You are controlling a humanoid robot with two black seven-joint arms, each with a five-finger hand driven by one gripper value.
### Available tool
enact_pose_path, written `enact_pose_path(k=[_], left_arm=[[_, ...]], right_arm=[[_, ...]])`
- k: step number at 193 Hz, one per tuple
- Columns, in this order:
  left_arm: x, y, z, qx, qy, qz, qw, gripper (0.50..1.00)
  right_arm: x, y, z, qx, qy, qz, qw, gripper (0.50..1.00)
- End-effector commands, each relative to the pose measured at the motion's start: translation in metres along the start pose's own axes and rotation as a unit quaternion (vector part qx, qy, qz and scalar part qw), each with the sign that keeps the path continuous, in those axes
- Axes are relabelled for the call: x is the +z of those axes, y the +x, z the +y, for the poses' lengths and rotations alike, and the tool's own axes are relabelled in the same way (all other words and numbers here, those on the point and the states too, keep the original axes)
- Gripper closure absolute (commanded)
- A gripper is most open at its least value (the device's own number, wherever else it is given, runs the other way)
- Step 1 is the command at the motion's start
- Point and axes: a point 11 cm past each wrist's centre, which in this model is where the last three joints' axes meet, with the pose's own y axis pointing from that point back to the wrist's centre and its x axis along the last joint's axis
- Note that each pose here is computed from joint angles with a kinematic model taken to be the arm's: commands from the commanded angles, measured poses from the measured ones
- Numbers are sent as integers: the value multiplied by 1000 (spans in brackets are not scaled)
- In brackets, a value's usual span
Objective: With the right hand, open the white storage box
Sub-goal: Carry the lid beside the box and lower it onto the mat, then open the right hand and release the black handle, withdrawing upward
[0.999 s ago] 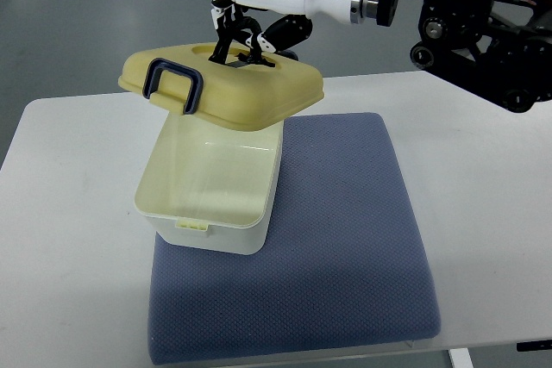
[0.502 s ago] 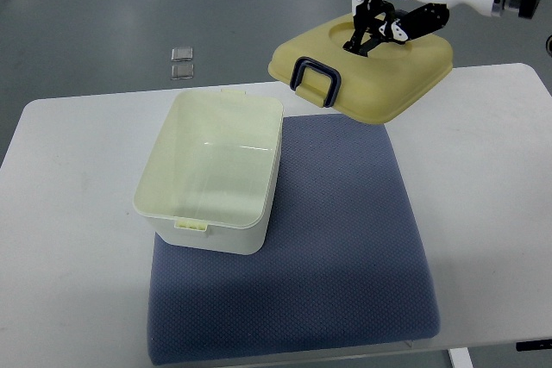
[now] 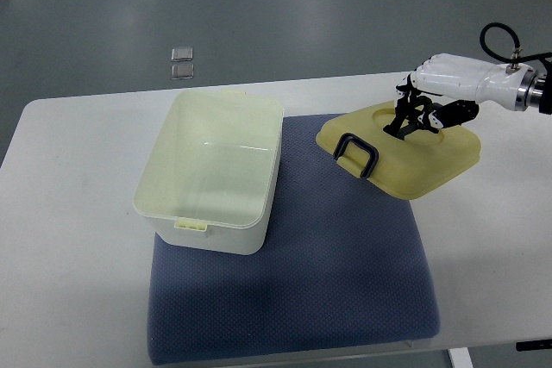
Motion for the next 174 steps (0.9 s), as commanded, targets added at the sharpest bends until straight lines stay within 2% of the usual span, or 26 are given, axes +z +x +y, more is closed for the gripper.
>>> enact_pose_path(k=[1,75,113,115,116,117,118,119,120,122,123,124,125,126,127,131,143,174], left_arm=[[-1,1,0,1,1,-1,1000,500],[0,-1,0,-1,0,-2,1000,500],[0,2,0,2,0,-1,1000,500],[0,2,0,2,0,-1,1000,500],[0,2,0,3,0,0,1000,500],[0,2,0,3,0,0,1000,500],[0,2,0,3,1,0,1000,500],[0,2,0,3,1,0,1000,500],[0,2,0,3,0,0,1000,500],[0,2,0,3,0,0,1000,500],[0,2,0,3,0,0,1000,500],[0,2,0,3,0,0,1000,500],[0,2,0,3,0,0,1000,500],[0,2,0,3,0,0,1000,500],[0,2,0,3,0,0,1000,500],[0,2,0,3,0,0,1000,500],[0,2,0,3,0,0,1000,500],[0,1,0,2,0,-1,1000,500]], right_arm=[[-4,-11,-3,-4,7,3,1000,1000],[-37,-32,-35,-6,55,-24,998,1000],[-43,-47,-37,-12,62,-43,997,1000],[-44,-48,-36,-14,63,-44,997,981],[-44,-49,-36,-14,63,-45,997,937],[-44,-49,-36,-14,63,-45,997,936],[-44,-49,-36,-14,63,-46,997,876],[-44,-49,-36,-14,63,-46,997,875],[-45,-50,-37,-14,65,-46,997,802],[-45,-50,-37,-14,65,-46,997,801],[-45,-50,-37,-14,66,-47,997,737],[-45,-50,-37,-14,66,-47,997,736],[-45,-51,-37,-15,66,-48,997,691],[-45,-51,-37,-15,66,-48,997,691],[-46,-52,-37,-15,67,-49,996,653],[-46,-53,-37,-17,67,-51,996,613],[-47,-60,-36,-23,67,-56,996,570],[-47,-63,-35,-27,68,-60,996,568]])
